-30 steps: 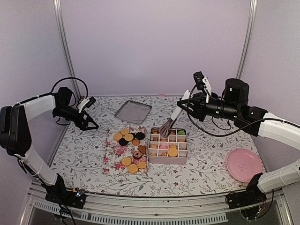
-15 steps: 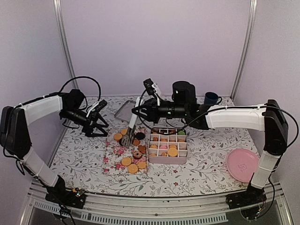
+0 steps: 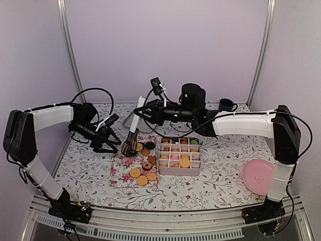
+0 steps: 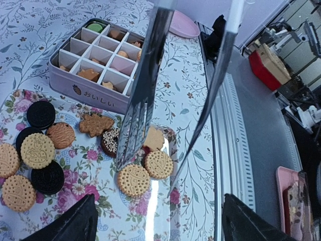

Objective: Pack the cookies
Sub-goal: Pass from the right arm to the left

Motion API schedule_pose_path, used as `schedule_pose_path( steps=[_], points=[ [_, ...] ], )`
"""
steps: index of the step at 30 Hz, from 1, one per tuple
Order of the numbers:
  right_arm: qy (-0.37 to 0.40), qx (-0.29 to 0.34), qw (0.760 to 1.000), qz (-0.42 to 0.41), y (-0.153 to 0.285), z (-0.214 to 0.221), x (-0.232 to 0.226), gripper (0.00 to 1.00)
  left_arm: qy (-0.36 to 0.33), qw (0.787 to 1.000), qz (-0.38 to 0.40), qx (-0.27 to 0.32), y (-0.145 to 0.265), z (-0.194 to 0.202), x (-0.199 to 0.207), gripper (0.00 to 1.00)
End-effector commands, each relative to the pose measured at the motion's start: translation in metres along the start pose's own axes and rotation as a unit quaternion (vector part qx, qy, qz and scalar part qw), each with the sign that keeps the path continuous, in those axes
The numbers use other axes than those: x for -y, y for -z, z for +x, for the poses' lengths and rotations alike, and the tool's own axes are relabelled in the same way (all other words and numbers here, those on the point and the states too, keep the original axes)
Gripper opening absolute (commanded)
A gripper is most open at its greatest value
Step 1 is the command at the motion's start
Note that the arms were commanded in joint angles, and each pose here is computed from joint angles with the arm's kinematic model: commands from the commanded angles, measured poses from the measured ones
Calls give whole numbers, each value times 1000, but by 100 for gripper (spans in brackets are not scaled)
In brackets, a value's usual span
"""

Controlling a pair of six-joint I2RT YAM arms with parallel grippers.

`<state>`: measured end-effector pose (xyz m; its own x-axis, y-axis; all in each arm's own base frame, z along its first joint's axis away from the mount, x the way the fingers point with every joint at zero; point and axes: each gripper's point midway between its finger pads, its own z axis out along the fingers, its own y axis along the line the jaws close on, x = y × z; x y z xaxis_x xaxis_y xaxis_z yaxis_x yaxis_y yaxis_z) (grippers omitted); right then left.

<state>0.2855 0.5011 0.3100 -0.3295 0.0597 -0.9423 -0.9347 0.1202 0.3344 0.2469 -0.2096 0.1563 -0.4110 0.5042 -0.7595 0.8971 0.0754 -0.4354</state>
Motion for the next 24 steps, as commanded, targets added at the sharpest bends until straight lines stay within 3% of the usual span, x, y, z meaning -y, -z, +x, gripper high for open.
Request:
schedule_pose_path(
  steps=[1,5,10,14,24],
  points=[
    [5,28,999,-27,-7,-15,-11,33,-13,999,48,9,-9,-8,17,80],
    [3,32,999,-32,-8,-16,-12,33,-4,997,80,7,-14,-8,28,73],
    [1,35,999,-39,-8,-17,-13,33,3,997,76,6,-19,-8,22,78],
    [1,38,999,-37,-8,-18,-13,33,1,997,73,7,-20,-12,22,76],
    [3,59,998,-23,-10,-22,-8,31,4,996,86,2,-25,-13,26,33]
  ],
)
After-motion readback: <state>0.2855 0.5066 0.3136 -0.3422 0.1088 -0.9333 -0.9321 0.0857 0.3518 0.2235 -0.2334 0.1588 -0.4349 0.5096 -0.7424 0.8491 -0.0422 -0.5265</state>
